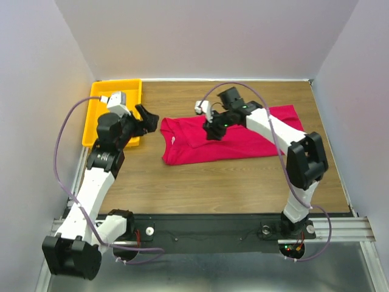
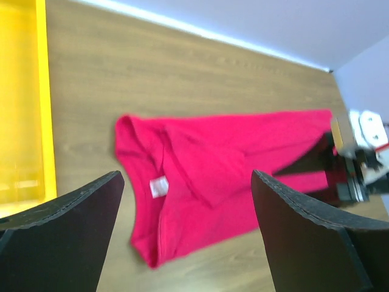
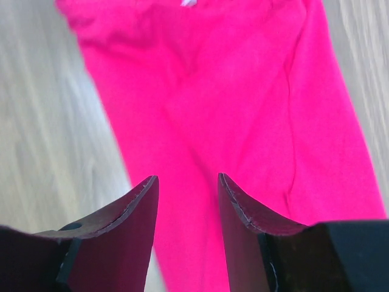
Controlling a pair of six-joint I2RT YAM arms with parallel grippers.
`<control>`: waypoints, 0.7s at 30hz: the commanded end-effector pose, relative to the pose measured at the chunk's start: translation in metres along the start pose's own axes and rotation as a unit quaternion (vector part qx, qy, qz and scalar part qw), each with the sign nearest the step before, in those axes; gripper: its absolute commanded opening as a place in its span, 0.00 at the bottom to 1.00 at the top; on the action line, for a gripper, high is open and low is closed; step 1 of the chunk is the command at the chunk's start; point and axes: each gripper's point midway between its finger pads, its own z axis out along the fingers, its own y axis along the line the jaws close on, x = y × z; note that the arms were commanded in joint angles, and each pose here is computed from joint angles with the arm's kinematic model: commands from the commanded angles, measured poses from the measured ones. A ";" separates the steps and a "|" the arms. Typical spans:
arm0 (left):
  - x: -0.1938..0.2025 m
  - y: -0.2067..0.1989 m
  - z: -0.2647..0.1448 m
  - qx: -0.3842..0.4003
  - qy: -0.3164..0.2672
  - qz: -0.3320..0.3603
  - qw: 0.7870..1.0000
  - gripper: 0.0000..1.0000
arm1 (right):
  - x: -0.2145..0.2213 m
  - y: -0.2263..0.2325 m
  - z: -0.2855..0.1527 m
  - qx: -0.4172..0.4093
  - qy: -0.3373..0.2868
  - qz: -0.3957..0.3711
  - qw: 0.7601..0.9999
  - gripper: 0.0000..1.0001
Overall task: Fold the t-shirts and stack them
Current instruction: Fold the tshirt
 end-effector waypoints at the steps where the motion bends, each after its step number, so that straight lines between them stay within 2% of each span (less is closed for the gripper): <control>1: 0.017 0.005 -0.024 -0.009 -0.003 -0.035 0.999 0.97 | -0.017 -0.022 0.036 0.062 0.026 -0.011 0.998 0.49; 7: 0.030 0.006 -0.048 -0.006 -0.011 -0.061 0.998 0.95 | -0.017 -0.005 0.085 0.050 0.059 -0.028 0.997 0.49; 21: 0.057 0.006 -0.052 0.012 0.016 -0.084 0.996 0.93 | -0.013 -0.002 0.112 0.055 0.078 -0.021 0.995 0.46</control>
